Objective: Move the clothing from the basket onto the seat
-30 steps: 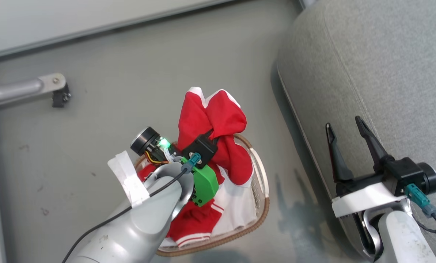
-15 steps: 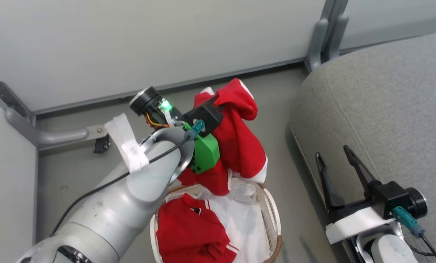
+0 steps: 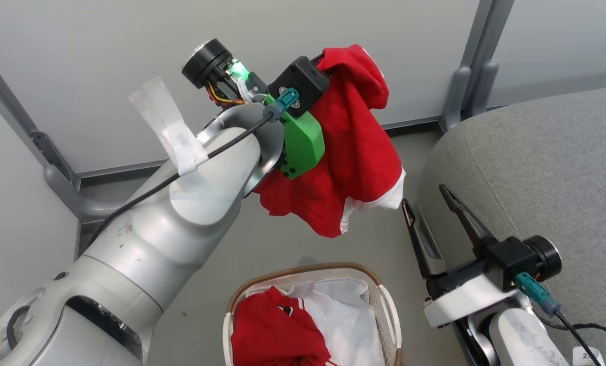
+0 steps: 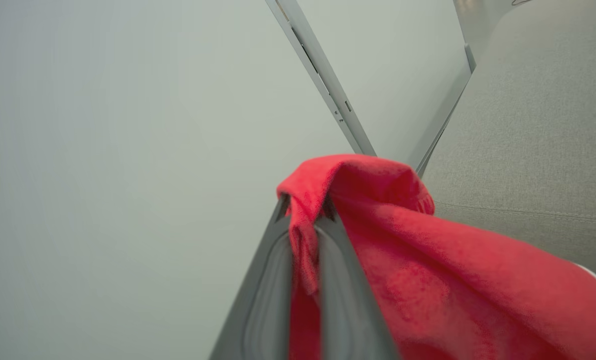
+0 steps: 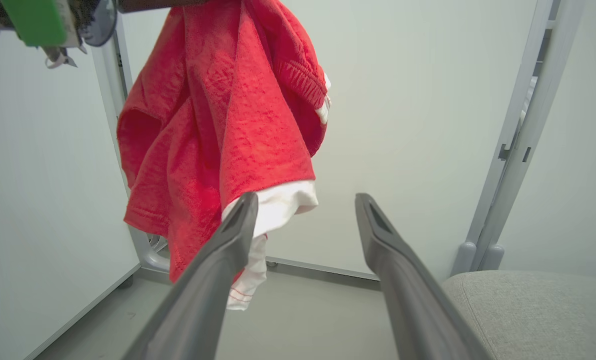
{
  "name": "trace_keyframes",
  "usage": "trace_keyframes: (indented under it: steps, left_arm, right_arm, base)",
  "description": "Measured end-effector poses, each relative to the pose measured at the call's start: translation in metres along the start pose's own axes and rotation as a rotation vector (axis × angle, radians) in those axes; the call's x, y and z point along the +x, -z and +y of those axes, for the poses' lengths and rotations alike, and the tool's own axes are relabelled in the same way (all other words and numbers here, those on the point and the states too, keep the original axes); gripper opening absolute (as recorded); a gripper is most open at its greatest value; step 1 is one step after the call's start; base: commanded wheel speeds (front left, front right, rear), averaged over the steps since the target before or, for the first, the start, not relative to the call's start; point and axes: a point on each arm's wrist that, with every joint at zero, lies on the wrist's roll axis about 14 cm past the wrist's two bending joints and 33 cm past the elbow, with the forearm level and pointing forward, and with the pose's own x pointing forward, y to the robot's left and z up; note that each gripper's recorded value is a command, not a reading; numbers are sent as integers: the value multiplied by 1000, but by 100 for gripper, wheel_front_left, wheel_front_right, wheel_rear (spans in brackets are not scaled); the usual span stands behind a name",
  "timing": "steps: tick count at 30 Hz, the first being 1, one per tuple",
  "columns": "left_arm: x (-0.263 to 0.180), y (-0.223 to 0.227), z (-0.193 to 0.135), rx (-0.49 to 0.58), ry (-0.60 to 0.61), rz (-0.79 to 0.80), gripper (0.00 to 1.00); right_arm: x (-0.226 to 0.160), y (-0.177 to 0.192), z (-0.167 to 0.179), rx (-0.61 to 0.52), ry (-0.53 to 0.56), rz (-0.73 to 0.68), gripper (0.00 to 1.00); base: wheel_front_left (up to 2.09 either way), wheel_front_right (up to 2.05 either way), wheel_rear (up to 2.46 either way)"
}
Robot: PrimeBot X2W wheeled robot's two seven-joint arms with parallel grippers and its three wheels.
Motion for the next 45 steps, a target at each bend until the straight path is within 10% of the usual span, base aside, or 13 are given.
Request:
trace_keyframes:
  steps: [34,35,36,40,45]
  left_arm:
    - [-17,-34,3,15,1,-49,0]
    - [-18,-33,1,8,2,-48,0]
    - [-19,-31,0,3,3,-47,0]
    - [-22,-22,-4,-21,-2,-31,0]
    - [-25,-10,-6,-46,-10,-10,0]
  right_arm:
    - [53,-18,59,25,-200,-64,100]
    - [55,-21,58,24,-198,-72,95]
    - [57,-23,57,21,-196,-80,49]
    - [63,-26,55,14,-193,-87,0]
    - [62,-20,53,3,-189,-68,0]
  base:
    - [0,0,0]
    - [0,0,0]
    - [0,0,0]
    - [0,0,0]
    - [0,0,0]
